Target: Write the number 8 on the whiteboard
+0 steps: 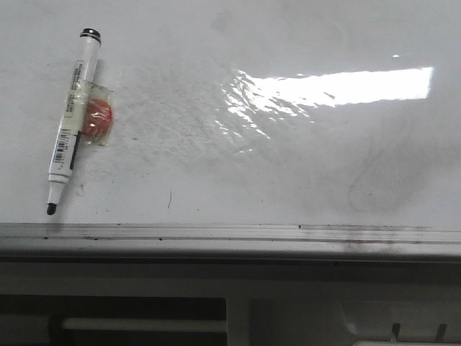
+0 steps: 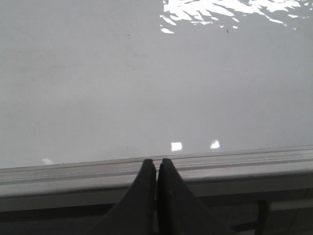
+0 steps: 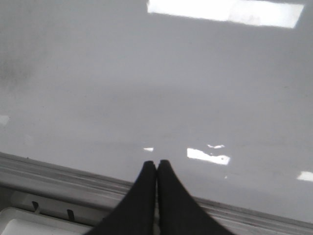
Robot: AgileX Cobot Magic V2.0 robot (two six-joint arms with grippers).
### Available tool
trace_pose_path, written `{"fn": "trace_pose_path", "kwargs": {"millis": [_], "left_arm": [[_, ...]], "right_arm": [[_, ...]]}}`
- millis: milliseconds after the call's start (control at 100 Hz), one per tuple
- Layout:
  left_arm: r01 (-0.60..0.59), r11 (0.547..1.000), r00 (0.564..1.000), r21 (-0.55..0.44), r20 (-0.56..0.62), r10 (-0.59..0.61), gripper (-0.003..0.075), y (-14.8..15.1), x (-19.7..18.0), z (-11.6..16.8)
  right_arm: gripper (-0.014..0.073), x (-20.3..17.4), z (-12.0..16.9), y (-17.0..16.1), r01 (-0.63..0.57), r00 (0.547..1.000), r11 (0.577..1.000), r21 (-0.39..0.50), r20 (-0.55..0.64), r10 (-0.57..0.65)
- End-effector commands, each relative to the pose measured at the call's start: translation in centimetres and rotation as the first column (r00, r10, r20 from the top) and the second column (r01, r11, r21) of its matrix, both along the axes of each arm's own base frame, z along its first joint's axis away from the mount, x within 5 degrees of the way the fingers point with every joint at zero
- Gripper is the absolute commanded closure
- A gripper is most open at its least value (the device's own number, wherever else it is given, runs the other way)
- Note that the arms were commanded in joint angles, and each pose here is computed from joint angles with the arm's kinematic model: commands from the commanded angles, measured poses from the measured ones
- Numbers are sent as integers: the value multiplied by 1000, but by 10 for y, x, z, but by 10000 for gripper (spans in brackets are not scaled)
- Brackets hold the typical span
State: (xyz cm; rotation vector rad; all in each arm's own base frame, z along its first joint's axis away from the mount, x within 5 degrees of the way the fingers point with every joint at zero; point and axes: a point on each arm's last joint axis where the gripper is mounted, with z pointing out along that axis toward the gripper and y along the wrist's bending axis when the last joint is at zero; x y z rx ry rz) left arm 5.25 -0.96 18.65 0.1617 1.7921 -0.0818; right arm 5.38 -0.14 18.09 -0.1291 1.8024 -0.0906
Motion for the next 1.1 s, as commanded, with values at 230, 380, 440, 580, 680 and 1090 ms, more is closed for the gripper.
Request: {"fn": "trace_pose_path", "kwargs": {"millis": [230, 380, 440, 580, 680, 1090], "left_arm": [[-10, 1000, 999, -22, 32, 11, 741, 0, 0, -8], [-10, 1000, 999, -22, 32, 11, 741, 0, 0, -8], [-10, 1000, 999, -22, 32, 11, 741, 0, 0, -8], [-10, 1000, 999, -22, 32, 11, 741, 0, 0, -8], [-10, 1000, 999, -22, 32, 11, 741, 0, 0, -8], [-14, 877, 974, -480, 191, 120, 741, 2, 2, 15]], "right_arm": [[638, 0, 0, 0, 0, 999, 1000, -10, 37, 0], [638, 0, 0, 0, 0, 999, 1000, -10, 37, 0], [638, 0, 0, 0, 0, 999, 1000, -10, 37, 0], [638, 0, 0, 0, -1, 999, 1000, -10, 41, 1], [638, 0, 1, 0, -2, 999, 1000, -10, 53, 3], [638, -1, 39, 5, -77, 892, 994, 72, 450, 36]]}}
